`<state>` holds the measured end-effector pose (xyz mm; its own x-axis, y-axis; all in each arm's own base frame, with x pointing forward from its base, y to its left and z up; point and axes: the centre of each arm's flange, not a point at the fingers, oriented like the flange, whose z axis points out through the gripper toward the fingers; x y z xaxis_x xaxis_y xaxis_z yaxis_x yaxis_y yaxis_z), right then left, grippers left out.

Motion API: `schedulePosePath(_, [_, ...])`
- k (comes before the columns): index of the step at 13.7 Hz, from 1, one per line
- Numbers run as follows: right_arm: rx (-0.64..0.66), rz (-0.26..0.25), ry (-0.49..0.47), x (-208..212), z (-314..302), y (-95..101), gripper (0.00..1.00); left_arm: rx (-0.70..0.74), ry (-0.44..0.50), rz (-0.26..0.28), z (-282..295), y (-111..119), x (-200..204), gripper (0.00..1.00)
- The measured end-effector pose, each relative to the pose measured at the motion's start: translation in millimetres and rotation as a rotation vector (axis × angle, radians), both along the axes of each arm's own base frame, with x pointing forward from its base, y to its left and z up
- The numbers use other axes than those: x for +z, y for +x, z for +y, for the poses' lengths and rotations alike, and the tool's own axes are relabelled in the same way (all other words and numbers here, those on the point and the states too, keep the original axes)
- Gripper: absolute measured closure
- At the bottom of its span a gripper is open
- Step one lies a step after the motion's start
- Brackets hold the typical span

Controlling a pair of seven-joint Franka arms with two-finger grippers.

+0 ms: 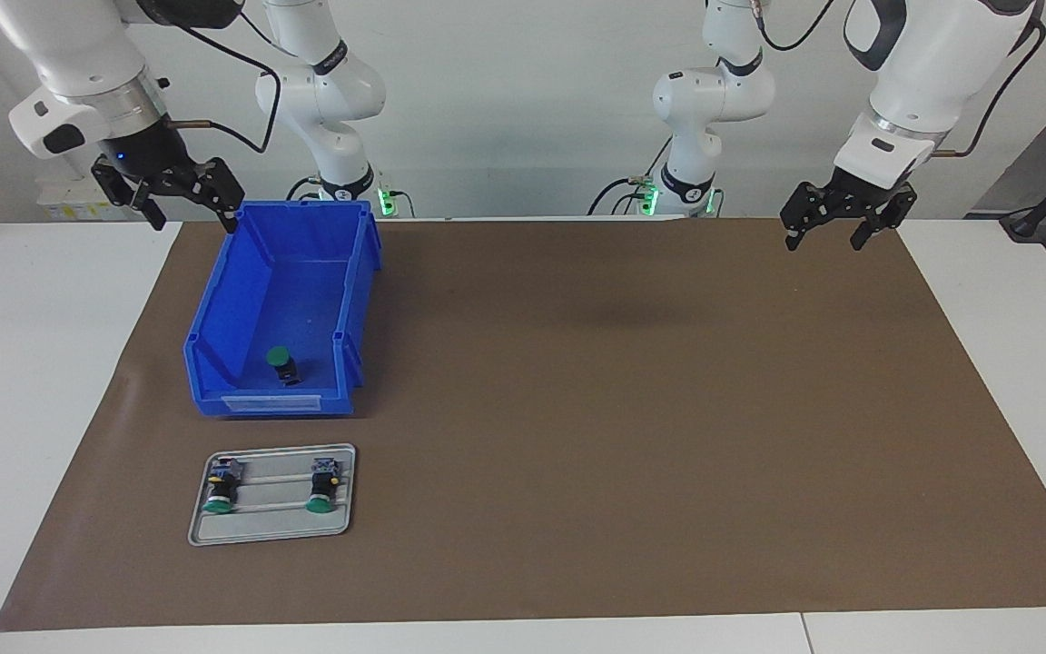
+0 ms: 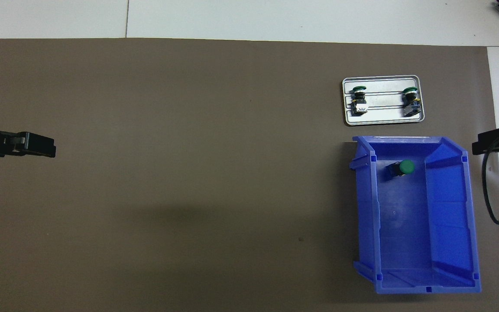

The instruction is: Place and press button with both arms

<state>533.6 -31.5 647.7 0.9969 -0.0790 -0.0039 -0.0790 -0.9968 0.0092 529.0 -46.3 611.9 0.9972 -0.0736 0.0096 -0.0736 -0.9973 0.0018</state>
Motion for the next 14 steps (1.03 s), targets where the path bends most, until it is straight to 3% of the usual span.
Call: schedulePosePath(14, [0.062, 0.007, -0.008, -3.9, 8.7, 0.7, 0.00, 0.000, 0.000, 0.000, 0.0, 0.0, 0.0, 0.00])
